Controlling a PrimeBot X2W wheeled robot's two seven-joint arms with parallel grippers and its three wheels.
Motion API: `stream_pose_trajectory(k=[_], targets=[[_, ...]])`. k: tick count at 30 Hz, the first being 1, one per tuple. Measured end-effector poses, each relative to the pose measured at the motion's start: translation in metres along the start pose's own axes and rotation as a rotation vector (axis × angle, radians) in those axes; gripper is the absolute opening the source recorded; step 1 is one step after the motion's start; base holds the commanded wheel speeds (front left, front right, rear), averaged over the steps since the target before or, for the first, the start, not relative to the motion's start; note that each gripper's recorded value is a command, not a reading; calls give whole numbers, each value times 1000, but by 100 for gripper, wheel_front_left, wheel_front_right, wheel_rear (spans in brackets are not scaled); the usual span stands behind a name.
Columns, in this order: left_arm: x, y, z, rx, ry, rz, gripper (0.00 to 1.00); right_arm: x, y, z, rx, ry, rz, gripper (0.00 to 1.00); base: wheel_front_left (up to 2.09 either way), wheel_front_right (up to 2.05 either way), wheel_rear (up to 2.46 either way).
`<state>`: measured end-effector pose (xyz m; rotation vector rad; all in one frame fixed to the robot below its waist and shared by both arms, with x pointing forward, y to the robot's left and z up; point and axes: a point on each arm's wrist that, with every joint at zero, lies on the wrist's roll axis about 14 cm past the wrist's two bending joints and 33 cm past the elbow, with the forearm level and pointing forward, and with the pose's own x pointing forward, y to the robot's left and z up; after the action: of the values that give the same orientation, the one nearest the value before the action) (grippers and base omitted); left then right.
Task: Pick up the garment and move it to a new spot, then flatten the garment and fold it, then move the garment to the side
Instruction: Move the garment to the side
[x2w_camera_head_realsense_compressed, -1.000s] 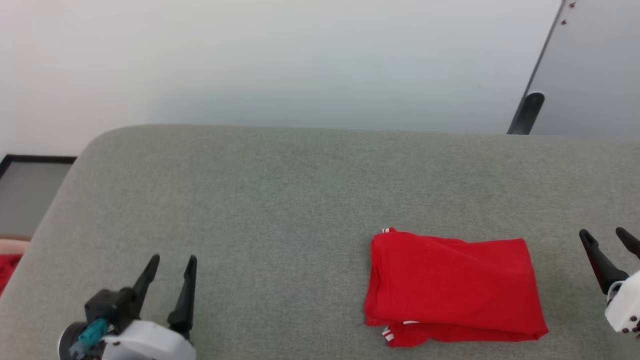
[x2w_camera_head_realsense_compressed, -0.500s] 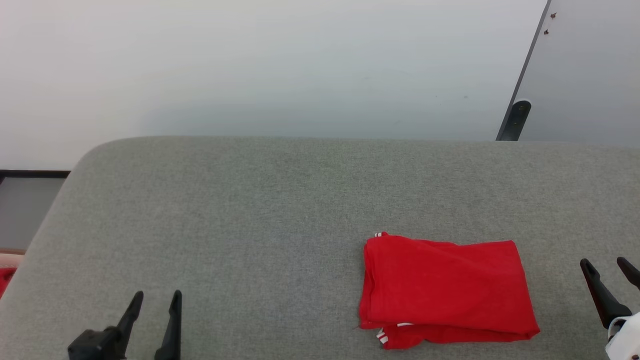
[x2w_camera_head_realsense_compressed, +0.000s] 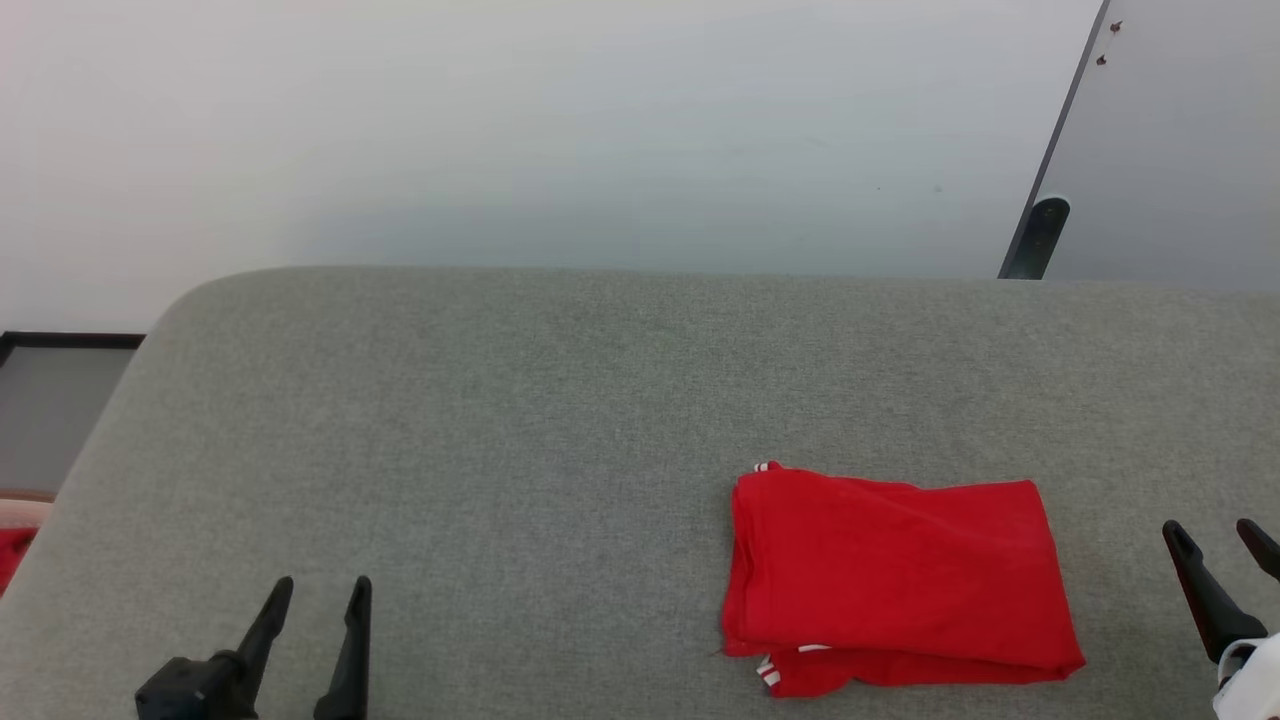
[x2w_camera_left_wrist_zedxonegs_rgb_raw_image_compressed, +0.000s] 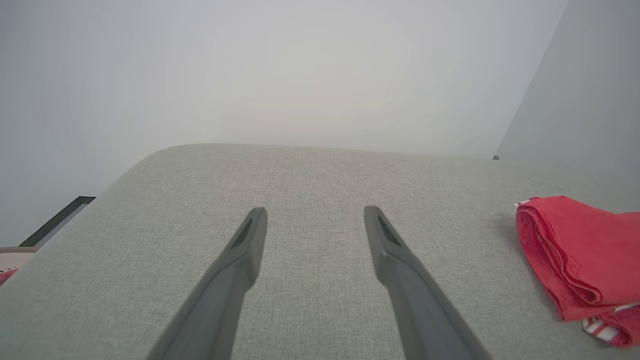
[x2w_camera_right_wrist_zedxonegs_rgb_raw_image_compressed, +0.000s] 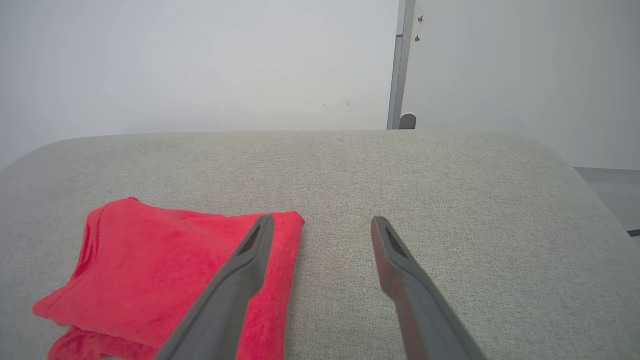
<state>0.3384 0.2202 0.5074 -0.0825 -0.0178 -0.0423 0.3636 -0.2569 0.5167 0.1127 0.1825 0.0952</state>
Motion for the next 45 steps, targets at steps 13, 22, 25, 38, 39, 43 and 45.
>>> stream_pose_trajectory(k=[13,22,25,38,39,43,45], targets=[[-3,-2,-1,-7,3,4,100,6,11,-11,-5,62,33,100,0,0,0],[-4,2,-12,-42,21,42,100,28,32,-60,-83,479,133,100,0,0,0],[2,3,-14,-50,20,49,100,34,36,-78,-89,637,159,100,0,0,0],[14,22,-37,-61,70,113,100,68,37,-125,-111,911,173,100,0,0,0],[14,23,-39,-61,75,117,100,69,38,-129,-112,922,177,100,0,0,0],[16,26,-45,-63,91,129,100,72,42,-137,-118,940,192,0,0,0,0],[19,25,-46,-63,90,125,100,73,42,-137,-117,934,194,0,0,0,0]])
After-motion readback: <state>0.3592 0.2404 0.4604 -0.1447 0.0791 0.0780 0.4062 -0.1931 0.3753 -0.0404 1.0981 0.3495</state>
